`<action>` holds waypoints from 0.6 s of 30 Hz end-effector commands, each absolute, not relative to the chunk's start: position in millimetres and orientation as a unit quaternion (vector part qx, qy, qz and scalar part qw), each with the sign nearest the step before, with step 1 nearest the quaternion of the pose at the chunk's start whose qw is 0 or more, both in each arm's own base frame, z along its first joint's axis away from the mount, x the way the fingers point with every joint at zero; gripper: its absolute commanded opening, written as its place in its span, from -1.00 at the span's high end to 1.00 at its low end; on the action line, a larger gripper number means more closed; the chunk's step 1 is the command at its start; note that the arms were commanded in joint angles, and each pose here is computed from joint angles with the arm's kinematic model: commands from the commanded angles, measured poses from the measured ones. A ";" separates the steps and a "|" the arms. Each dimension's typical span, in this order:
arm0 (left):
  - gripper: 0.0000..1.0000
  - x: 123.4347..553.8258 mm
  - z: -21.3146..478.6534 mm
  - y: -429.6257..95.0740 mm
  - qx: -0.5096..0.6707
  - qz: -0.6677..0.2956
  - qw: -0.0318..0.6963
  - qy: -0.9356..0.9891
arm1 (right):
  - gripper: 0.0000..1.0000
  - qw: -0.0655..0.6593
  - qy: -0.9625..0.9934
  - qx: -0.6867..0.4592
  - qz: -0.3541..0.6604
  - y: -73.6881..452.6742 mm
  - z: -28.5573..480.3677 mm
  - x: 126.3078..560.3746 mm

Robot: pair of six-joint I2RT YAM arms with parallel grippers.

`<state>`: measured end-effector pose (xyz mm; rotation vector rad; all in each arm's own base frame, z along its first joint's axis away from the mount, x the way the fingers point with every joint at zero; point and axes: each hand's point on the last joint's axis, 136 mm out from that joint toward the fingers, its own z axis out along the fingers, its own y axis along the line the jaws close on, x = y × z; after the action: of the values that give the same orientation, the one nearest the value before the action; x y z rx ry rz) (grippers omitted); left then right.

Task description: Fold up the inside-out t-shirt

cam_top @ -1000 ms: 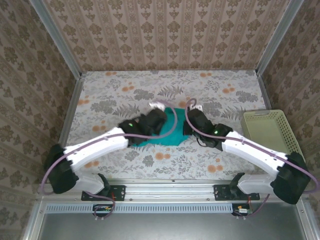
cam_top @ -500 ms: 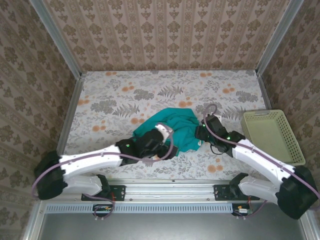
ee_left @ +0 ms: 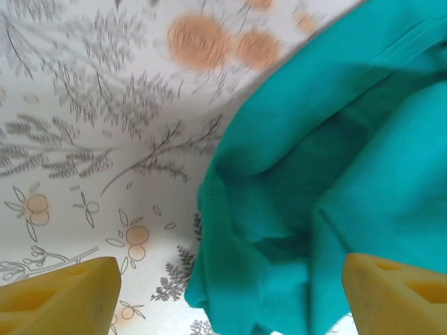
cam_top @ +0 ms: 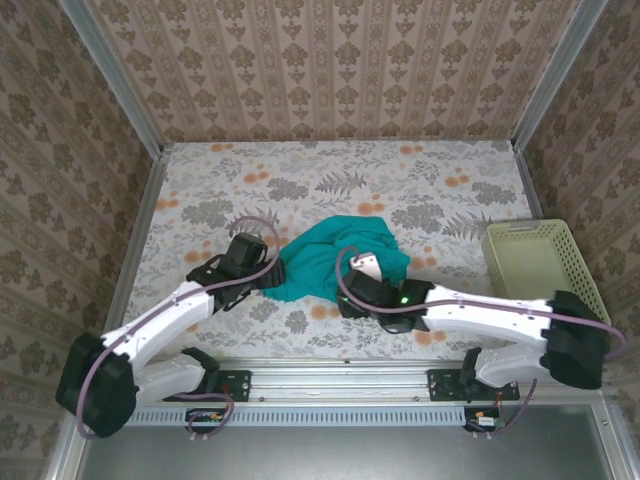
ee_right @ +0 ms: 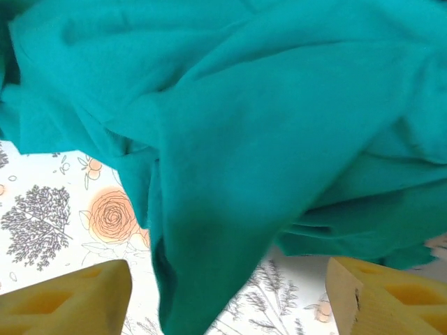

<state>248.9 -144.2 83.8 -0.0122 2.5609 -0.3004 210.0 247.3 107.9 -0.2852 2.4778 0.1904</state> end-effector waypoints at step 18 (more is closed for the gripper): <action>1.00 283.9 92.9 -139.9 -0.060 -0.174 0.279 0.942 | 1.00 0.358 0.932 0.020 0.050 128.0 136.7 226.1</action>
<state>271.6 -146.7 57.6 -0.1260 2.6485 -0.4092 235.3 153.0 145.4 0.0392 2.3720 0.1501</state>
